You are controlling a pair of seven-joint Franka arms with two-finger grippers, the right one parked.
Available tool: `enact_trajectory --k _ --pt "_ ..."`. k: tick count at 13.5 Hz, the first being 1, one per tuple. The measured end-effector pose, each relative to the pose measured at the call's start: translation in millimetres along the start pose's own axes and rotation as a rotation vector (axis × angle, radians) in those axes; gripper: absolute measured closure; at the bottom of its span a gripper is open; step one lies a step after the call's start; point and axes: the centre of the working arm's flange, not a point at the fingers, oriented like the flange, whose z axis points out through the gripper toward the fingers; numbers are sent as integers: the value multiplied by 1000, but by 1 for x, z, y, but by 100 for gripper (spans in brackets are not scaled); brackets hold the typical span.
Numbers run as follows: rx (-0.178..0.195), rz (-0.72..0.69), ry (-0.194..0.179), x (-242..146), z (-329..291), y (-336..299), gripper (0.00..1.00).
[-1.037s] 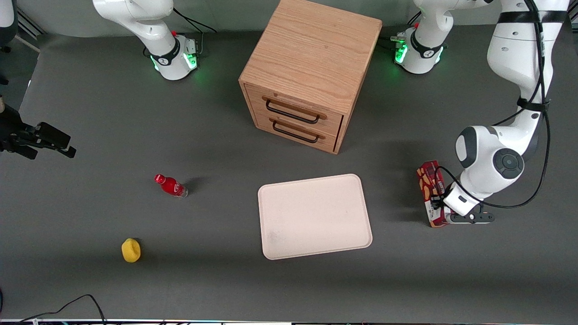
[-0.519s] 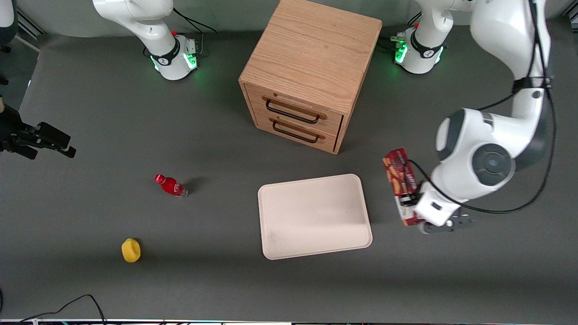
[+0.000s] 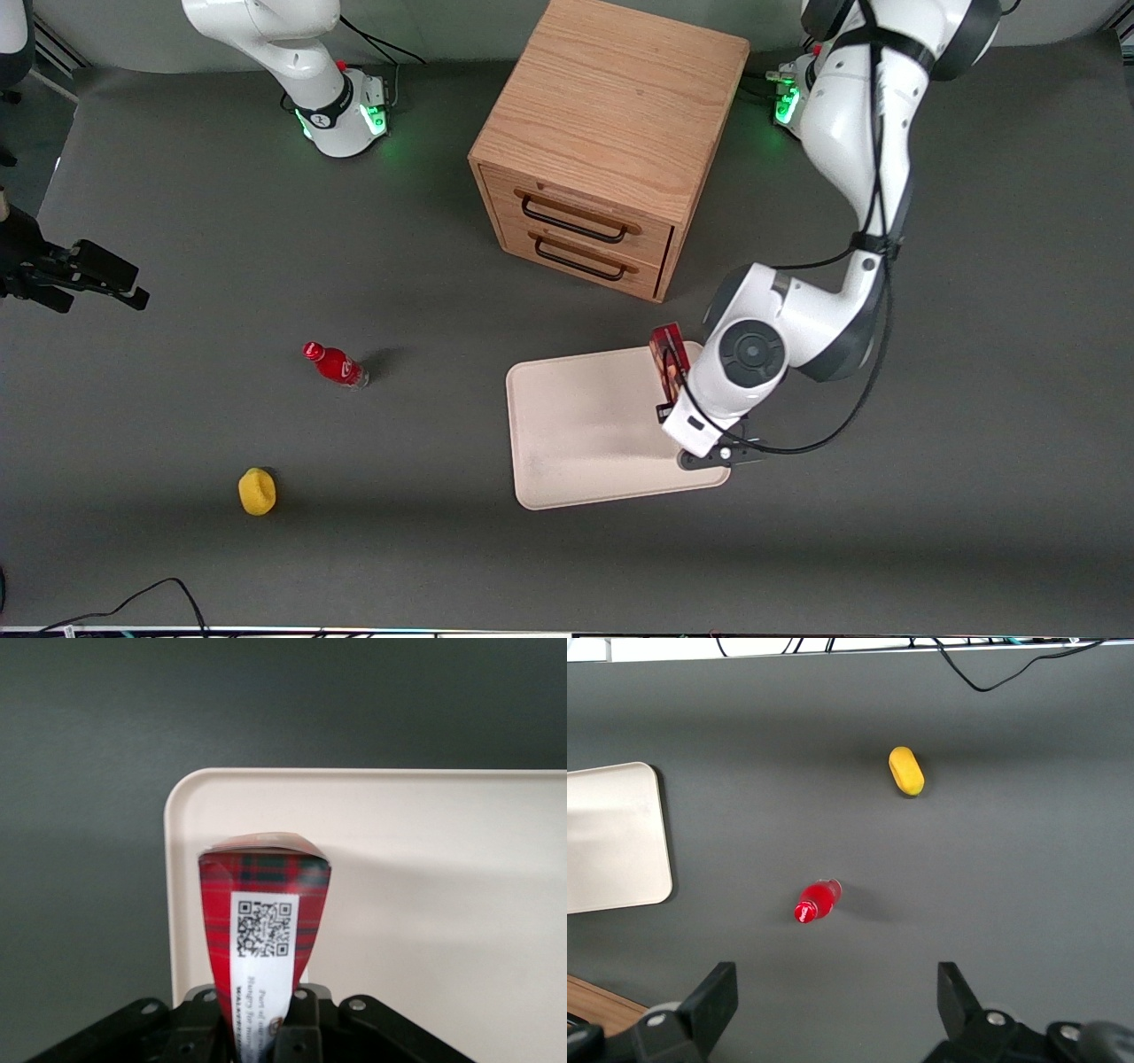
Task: Place red cookie box on tray
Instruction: 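Lift the red cookie box and carry it over the white tray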
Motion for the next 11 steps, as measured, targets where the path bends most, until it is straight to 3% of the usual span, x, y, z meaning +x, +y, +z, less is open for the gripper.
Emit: enact_trajectory --k 3,9,11 --pt "28 20 35 6 24 -3 81" --pt "54 35 49 9 27 -7 81" --pt "85 60 62 9 33 -8 65"
